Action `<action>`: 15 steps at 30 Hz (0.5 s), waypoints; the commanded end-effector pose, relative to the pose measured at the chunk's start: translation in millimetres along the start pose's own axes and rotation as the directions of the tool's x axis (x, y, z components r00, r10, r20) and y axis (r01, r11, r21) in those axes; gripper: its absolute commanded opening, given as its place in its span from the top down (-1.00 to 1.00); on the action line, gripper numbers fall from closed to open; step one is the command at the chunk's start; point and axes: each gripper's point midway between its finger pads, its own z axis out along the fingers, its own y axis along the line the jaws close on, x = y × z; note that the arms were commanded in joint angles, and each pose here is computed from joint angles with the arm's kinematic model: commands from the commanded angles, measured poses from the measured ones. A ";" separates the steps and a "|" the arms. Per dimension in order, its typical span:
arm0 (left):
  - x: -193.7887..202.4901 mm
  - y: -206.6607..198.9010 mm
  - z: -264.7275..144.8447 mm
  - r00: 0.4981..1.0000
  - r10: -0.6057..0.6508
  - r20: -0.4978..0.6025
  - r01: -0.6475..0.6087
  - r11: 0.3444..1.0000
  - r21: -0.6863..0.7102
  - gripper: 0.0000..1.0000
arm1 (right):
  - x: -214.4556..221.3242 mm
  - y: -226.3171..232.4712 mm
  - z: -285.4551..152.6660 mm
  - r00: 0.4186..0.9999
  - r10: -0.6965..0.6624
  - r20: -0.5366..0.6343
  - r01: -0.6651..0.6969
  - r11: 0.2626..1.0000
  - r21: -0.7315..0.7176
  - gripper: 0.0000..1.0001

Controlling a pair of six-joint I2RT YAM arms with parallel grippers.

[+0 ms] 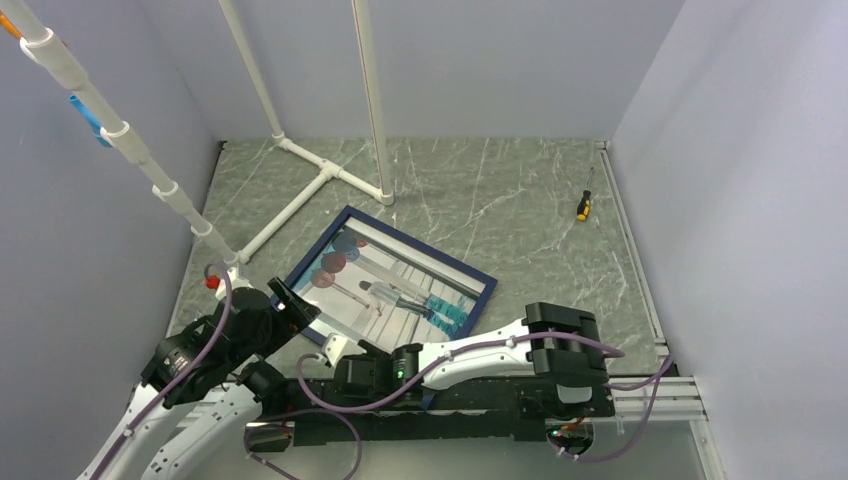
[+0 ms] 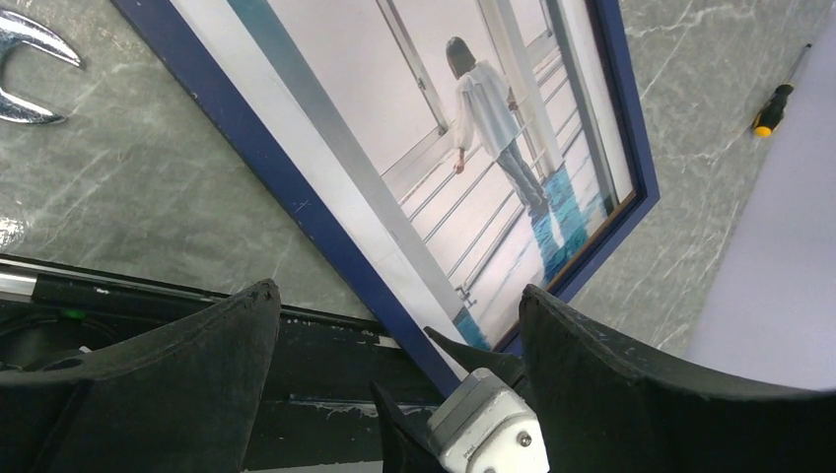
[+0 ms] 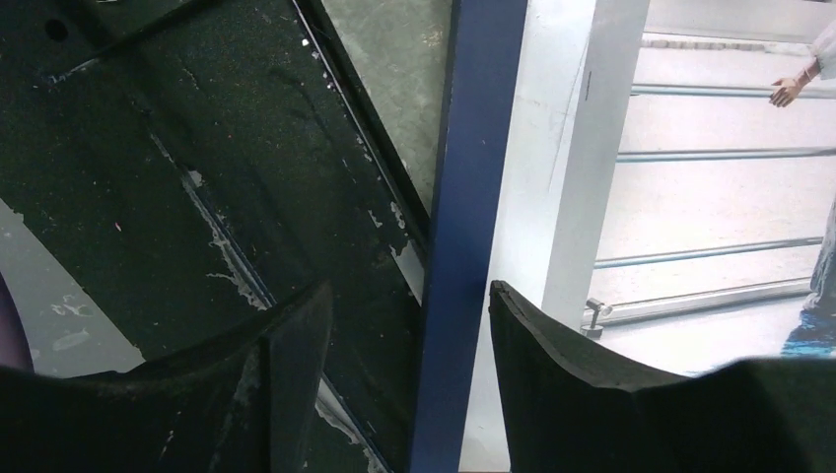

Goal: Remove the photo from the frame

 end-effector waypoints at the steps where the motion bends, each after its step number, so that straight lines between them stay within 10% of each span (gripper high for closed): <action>1: 5.6 -0.6 3.8 0.999 -0.016 -0.028 0.015 1.000 -0.010 -0.85 | -11.7 -0.2 0.7 0.999 0.032 0.042 -0.034 0.999 0.036 -0.21; 15: 13.4 7.7 14.9 0.999 -0.023 -0.046 0.021 0.999 -0.043 -0.85 | 9.1 -8.5 19.1 0.999 0.026 0.019 -0.028 0.996 0.084 -0.02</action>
